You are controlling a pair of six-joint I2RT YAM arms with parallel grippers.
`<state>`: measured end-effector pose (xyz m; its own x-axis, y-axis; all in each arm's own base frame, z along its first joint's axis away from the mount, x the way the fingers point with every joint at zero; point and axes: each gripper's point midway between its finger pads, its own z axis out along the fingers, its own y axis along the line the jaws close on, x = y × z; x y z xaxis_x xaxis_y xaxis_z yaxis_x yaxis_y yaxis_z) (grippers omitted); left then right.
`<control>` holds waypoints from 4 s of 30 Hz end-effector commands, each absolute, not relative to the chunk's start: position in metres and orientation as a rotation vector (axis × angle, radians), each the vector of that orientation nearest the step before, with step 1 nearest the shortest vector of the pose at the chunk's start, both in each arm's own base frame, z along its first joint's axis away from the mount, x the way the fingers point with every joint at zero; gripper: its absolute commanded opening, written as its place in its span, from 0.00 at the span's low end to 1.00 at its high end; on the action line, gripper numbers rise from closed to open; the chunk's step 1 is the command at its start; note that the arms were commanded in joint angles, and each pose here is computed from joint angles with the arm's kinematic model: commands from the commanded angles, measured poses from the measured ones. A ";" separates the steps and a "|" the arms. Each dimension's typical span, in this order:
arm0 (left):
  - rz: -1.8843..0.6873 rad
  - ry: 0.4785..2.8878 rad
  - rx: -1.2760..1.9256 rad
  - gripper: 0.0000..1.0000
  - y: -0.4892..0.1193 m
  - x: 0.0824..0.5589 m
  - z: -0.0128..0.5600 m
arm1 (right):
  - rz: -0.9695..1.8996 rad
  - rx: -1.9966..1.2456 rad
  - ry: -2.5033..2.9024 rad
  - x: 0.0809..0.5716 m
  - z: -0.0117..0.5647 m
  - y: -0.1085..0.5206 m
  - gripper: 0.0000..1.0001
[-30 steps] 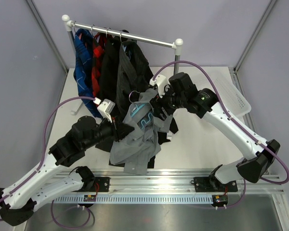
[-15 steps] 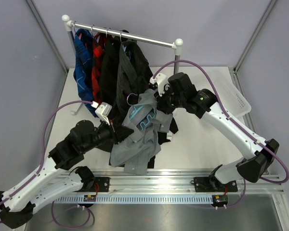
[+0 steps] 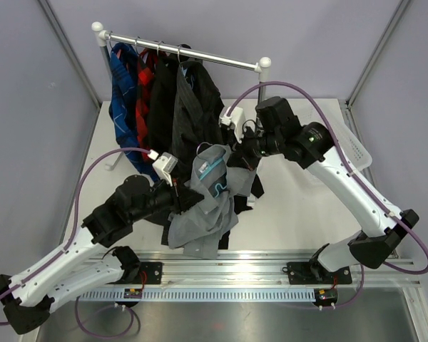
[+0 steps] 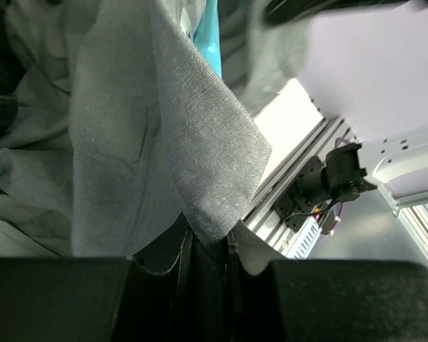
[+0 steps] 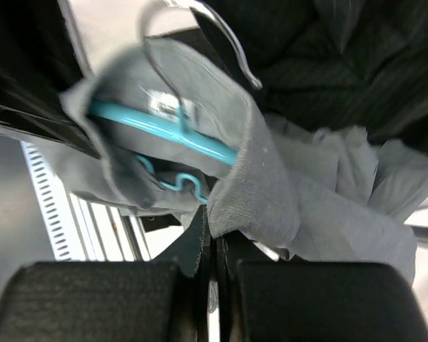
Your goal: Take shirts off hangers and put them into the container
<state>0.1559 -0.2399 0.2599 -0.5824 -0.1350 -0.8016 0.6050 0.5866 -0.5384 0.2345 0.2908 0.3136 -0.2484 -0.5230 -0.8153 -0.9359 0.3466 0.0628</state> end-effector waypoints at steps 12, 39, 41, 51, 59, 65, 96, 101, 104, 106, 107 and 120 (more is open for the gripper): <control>-1.084 1.816 0.429 0.00 -0.248 0.163 0.282 | 1.063 -1.379 1.476 0.183 0.455 0.315 0.00; -0.782 1.876 0.392 0.00 -0.182 0.158 0.309 | 0.442 -0.899 1.575 0.311 0.468 0.223 0.00; -0.775 1.895 0.399 0.00 -0.186 0.161 0.305 | 0.509 -0.940 1.512 0.297 0.482 0.231 0.00; -0.885 1.823 0.430 0.00 -0.218 0.172 0.322 | 0.963 -1.332 1.444 0.208 0.436 0.294 0.00; -0.949 1.772 0.468 0.00 -0.236 0.174 0.332 | 1.056 -1.474 1.519 0.186 0.386 0.307 0.00; -0.961 1.779 0.474 0.00 -0.245 0.180 0.327 | 1.052 -1.543 1.485 0.169 0.380 0.316 0.00; -1.152 1.617 0.543 0.00 -0.236 0.159 0.351 | 0.426 -1.281 1.610 0.246 0.386 0.263 0.04; -1.101 1.643 0.579 0.00 -0.222 0.147 0.351 | 0.256 -1.030 1.660 0.296 0.411 0.206 0.00; -1.087 1.639 0.614 0.00 -0.216 0.138 0.357 | 0.113 -0.966 1.680 0.313 0.411 0.187 0.00; -1.098 1.624 0.645 0.00 -0.214 0.130 0.363 | 0.031 -0.933 1.694 0.326 0.409 0.179 0.00; -1.102 1.614 0.663 0.00 -0.214 0.127 0.366 | 0.011 -0.911 1.690 0.331 0.411 0.177 0.00; -1.127 1.653 0.763 0.00 -0.219 0.117 0.365 | 0.314 -1.067 1.576 0.304 0.418 0.216 0.00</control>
<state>0.1448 -0.2256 0.3433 -0.3710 -0.0293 -0.9282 0.8197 0.4594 -0.3422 0.3063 0.2340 0.3879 -0.0264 -0.4794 -0.8772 -0.7685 0.5709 -0.2889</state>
